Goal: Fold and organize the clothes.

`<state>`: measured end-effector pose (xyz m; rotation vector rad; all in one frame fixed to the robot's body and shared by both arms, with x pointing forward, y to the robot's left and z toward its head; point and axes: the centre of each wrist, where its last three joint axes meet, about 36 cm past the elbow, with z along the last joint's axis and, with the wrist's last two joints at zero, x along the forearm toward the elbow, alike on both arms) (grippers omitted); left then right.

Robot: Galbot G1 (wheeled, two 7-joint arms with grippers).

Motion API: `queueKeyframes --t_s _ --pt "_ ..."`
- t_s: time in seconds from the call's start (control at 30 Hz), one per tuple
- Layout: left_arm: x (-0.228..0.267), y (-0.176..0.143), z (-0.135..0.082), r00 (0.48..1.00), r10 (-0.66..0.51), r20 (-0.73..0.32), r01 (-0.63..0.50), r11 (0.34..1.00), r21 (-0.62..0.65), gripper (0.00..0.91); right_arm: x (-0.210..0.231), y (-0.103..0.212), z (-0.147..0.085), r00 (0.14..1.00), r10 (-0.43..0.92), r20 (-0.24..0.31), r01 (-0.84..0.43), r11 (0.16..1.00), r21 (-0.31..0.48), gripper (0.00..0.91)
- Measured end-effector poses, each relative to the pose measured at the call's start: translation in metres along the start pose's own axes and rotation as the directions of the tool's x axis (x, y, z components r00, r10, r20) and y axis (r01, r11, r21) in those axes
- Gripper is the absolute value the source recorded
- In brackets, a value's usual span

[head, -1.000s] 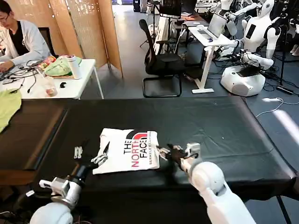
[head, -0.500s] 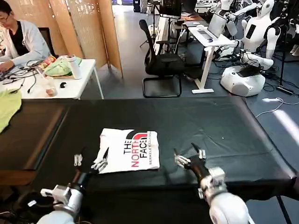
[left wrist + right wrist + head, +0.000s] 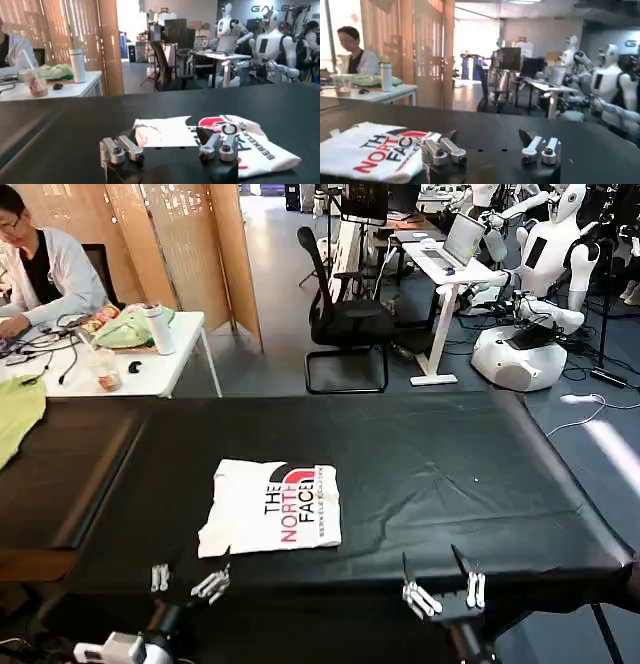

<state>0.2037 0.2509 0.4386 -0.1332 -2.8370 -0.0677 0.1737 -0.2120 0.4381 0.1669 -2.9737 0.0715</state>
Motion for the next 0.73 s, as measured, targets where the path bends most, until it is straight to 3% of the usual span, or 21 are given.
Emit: queueKeyframes --t_s 0.4,0.73 --pt "0.023 0.005 0.007 0.997 -0.043 -0.058 0.042 0.999 -0.019 0.878 0.032 0.01 -0.001 0.992 0.019 -0.126 -0.021 1.0 -0.018 0.878" --pt "0.024 0.007 0.005 0.997 -0.041 -0.071 0.04 0.999 -0.015 0.878 0.035 0.011 0.0 0.991 0.017 -0.136 -0.02 1.0 -0.021 0.878"
